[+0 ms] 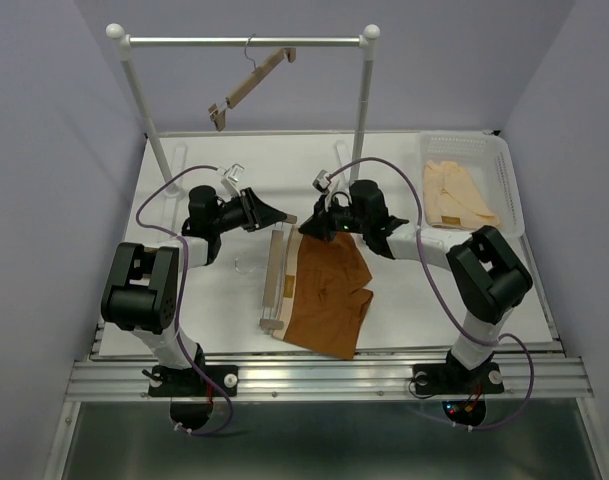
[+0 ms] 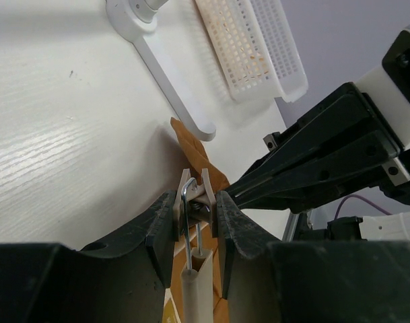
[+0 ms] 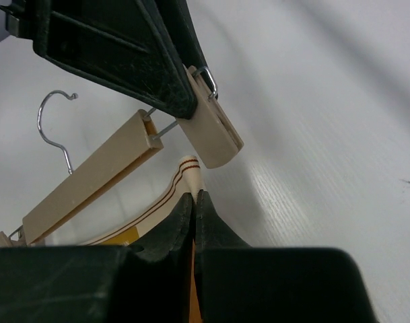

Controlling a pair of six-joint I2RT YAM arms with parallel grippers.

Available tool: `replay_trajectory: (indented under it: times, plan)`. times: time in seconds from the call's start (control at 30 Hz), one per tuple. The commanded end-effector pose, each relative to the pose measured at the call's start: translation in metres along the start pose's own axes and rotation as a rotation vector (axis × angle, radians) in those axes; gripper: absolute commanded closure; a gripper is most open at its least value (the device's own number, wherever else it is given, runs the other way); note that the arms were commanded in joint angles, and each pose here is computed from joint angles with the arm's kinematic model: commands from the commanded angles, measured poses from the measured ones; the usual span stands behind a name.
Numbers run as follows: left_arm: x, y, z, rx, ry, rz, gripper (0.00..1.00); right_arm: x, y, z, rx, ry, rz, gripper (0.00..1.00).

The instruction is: Clip the underwear to the hanger

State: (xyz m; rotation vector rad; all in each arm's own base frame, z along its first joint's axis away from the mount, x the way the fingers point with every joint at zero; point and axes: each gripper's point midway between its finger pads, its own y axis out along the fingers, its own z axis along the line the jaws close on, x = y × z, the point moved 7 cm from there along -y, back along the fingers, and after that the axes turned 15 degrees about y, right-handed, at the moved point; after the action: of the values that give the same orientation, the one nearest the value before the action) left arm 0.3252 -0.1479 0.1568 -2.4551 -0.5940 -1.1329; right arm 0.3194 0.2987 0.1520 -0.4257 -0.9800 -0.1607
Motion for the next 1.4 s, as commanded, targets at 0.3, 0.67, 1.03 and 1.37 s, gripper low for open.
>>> replay_trajectory:
  times: [0.3, 0.67, 1.03, 1.37]
  plan:
    - [0.012, -0.003, -0.010, -0.075, 0.064, -0.040, 1.00, 0.027, 0.001, 0.018, 0.057, -0.057, -0.053, 0.99]
    - [0.014, -0.004, -0.016, -0.114, 0.061, -0.047, 1.00, 0.024, 0.003, 0.016, 0.059, -0.056, -0.030, 0.99]
    - [0.006, -0.005, -0.014, -0.124, 0.053, -0.033, 1.00, 0.036, 0.003, 0.016, 0.035, -0.062, -0.077, 0.99]
    - [0.008, -0.008, -0.020, -0.139, 0.071, -0.041, 1.00, 0.038, 0.006, 0.013, 0.006, -0.044, -0.085, 0.99]
